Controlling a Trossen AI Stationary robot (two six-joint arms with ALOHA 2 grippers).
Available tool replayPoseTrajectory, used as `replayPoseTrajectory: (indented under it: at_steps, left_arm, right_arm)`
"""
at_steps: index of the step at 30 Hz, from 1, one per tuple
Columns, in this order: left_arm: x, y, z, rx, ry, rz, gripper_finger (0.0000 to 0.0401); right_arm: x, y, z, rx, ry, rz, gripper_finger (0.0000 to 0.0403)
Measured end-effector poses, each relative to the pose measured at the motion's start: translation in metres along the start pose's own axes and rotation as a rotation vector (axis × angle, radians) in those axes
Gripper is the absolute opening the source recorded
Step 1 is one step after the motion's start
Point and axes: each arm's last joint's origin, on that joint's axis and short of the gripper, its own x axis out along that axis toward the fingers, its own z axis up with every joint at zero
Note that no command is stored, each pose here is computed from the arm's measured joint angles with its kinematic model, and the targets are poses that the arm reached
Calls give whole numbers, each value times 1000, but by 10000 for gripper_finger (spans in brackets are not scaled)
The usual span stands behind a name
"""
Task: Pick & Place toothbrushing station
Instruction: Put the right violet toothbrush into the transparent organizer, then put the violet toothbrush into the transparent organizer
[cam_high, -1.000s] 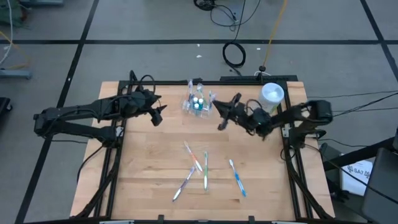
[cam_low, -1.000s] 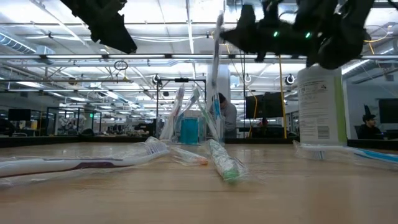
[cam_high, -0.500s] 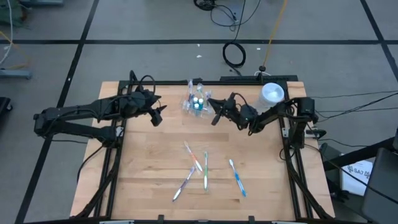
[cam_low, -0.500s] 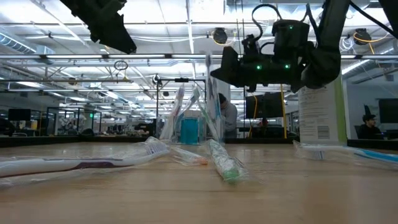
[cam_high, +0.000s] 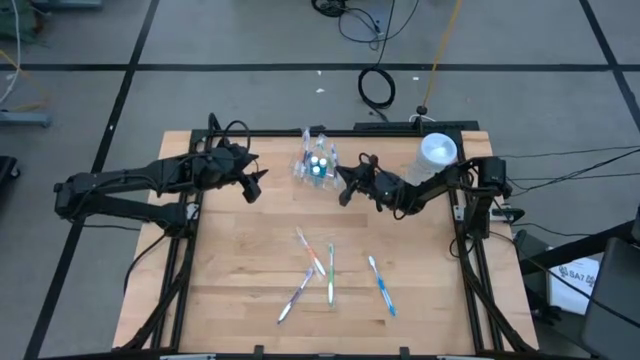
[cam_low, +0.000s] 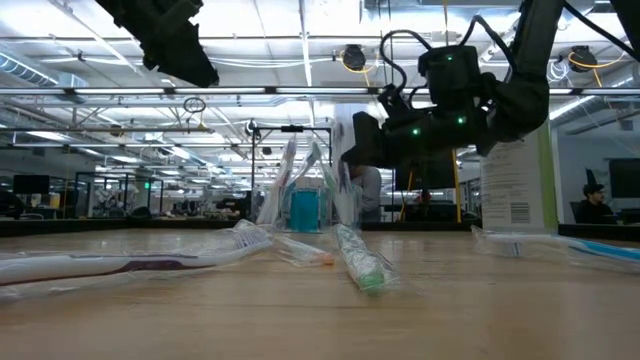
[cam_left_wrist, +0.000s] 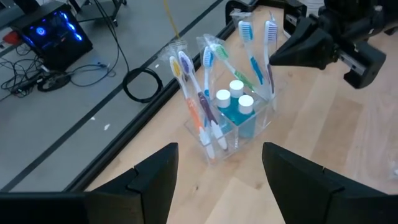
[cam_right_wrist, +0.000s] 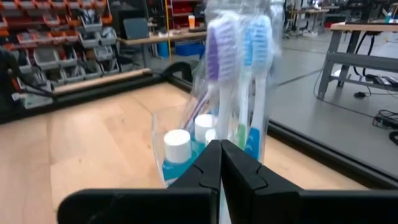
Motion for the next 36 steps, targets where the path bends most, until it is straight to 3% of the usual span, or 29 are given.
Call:
replayPoseTrajectory:
  at_steps: [6, 13, 25, 36]
  left_arm:
    - [0, 0, -3, -37, 28, 2, 239]
    - [-1, -5, -6, -84, 57, -19, 239]
    - [14, -45, -16, -94, 153, -130, 239]
    - [28, -83, -26, -181, 203, -194, 239]
  right_arm:
    - [-1, 1, 0, -10, 15, 2, 8]
    - [-8, 0, 17, -28, 51, 1, 49]
    - [-37, -8, 57, -67, 152, -6, 132]
    - [-72, 5, 84, -81, 160, 103, 138]
